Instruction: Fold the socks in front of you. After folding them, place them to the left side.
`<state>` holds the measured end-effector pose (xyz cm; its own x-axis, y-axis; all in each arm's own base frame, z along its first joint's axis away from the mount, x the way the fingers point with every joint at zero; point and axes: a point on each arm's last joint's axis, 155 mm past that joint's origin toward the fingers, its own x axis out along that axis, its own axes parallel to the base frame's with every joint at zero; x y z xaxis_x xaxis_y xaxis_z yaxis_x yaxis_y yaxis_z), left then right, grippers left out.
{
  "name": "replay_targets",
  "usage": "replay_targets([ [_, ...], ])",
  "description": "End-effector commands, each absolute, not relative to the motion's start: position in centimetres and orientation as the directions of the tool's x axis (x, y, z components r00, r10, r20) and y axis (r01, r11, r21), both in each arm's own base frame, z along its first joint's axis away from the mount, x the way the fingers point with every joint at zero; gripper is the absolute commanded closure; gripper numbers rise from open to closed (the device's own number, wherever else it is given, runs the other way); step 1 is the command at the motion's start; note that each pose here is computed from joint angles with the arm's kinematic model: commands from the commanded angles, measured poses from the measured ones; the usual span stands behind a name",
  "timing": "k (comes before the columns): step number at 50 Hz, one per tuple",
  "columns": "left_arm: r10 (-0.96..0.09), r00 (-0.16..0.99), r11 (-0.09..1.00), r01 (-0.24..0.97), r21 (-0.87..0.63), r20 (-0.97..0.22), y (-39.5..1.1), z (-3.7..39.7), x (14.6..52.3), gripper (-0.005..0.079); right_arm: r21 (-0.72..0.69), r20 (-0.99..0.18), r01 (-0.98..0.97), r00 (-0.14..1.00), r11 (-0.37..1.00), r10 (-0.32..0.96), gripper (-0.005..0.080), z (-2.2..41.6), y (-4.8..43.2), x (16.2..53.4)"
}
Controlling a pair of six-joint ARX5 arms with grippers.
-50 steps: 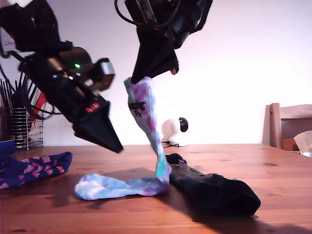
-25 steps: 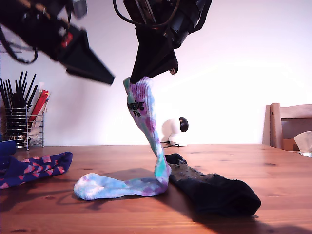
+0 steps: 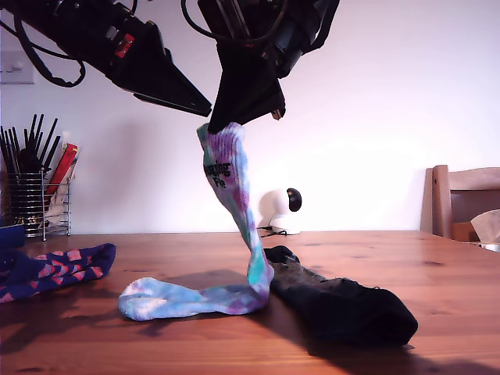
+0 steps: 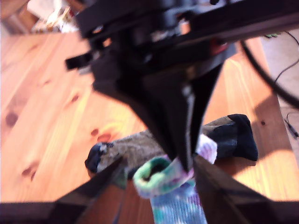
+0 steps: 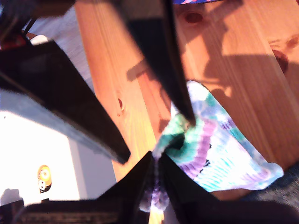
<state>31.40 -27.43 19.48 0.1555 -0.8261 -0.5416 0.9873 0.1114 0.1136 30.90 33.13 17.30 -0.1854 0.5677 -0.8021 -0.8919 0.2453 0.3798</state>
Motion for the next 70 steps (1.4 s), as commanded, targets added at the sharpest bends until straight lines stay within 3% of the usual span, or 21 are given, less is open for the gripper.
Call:
replay_targets([
  [1,-0.824,0.132,0.096,0.991,0.093,-0.552,-27.8,18.5,31.2,0.0386,0.374,-0.79,-0.901,-0.185,0.221,0.584,0.0763,18.3,33.5,30.4],
  [24,-0.78,0.082,0.09,0.996,0.018,-0.62,-27.6,15.0,30.9,0.0445,0.375,-0.79,-0.901,-0.187,0.219,0.585,0.0763,18.3,33.6,30.3],
  [28,-0.77,0.087,0.09,0.996,0.027,-0.632,-27.6,14.7,31.0,0.0513,0.375,-0.79,-0.901,-0.187,0.219,0.585,0.0763,18.3,33.6,30.3],
  [34,-0.761,0.096,0.079,0.995,0.056,-0.641,-27.5,14.6,31.1,0.0728,0.374,-0.79,-0.901,-0.186,0.218,0.585,0.0763,18.3,33.6,30.3],
  [37,-0.763,0.096,0.077,0.995,0.059,-0.639,-27.6,14.6,31.1,0.0767,0.374,-0.79,-0.901,-0.186,0.218,0.585,0.0763,18.3,33.6,30.3],
  [48,-0.76,0.088,0.072,0.996,0.05,-0.643,-27.7,14.5,30.8,0.0766,0.376,-0.789,-0.899,-0.185,0.223,0.586,0.0738,18.3,33.6,30.3],
  [59,-0.746,0.08,0.078,0.996,0.033,-0.661,-27.3,14.2,30.4,0.0766,0.376,-0.79,-0.897,-0.179,0.233,0.586,0.0544,18.3,33.3,30.6],
  [70,-0.733,0.092,0.095,0.995,0.032,-0.675,-26.5,14.0,30.7,0.0766,0.344,-0.819,-0.899,-0.147,0.27,0.555,0.0535,17.8,32.3,31.5],
])
